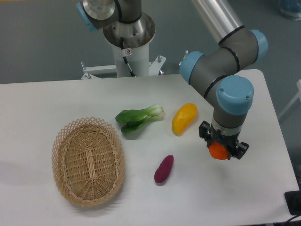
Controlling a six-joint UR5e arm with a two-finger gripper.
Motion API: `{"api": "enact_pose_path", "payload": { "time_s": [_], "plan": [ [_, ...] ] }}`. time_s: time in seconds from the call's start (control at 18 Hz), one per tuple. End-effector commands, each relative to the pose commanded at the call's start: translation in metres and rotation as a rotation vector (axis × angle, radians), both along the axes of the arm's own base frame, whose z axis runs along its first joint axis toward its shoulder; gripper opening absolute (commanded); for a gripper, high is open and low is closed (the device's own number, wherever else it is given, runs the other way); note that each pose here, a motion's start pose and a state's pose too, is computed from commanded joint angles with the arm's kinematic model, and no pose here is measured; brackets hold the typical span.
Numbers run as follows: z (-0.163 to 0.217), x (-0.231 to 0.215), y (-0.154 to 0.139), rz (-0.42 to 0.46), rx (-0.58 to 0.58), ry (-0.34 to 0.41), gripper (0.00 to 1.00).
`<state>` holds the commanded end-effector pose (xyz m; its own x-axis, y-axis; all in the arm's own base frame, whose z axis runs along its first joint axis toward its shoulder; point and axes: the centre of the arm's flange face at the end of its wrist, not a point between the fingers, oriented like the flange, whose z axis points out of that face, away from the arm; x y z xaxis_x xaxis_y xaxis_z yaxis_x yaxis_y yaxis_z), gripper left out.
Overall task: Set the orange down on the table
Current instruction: 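Carry the held orange with the gripper toward the bok choy and sweet potato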
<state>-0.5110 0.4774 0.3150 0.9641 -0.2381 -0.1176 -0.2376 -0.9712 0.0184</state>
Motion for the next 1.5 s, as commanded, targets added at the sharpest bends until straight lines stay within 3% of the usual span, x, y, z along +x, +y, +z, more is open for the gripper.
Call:
{"api": "enact_pose_path", "payload": {
  "time_s": [0.39,0.83,1.28,1.5],
  "plan": [
    [-0.003,-0.001,0.001,0.01,-0.017,0.008,0.58],
    [-0.035,0.023,-0.009,0.044,-0.038,-0.039,0.58],
    [-0.062,0.062,-0.017,0.026,0.009,0.029,0.57],
    [-0.065,0.08,-0.003,0.09,0.024,0.021,0.57]
  ]
}}
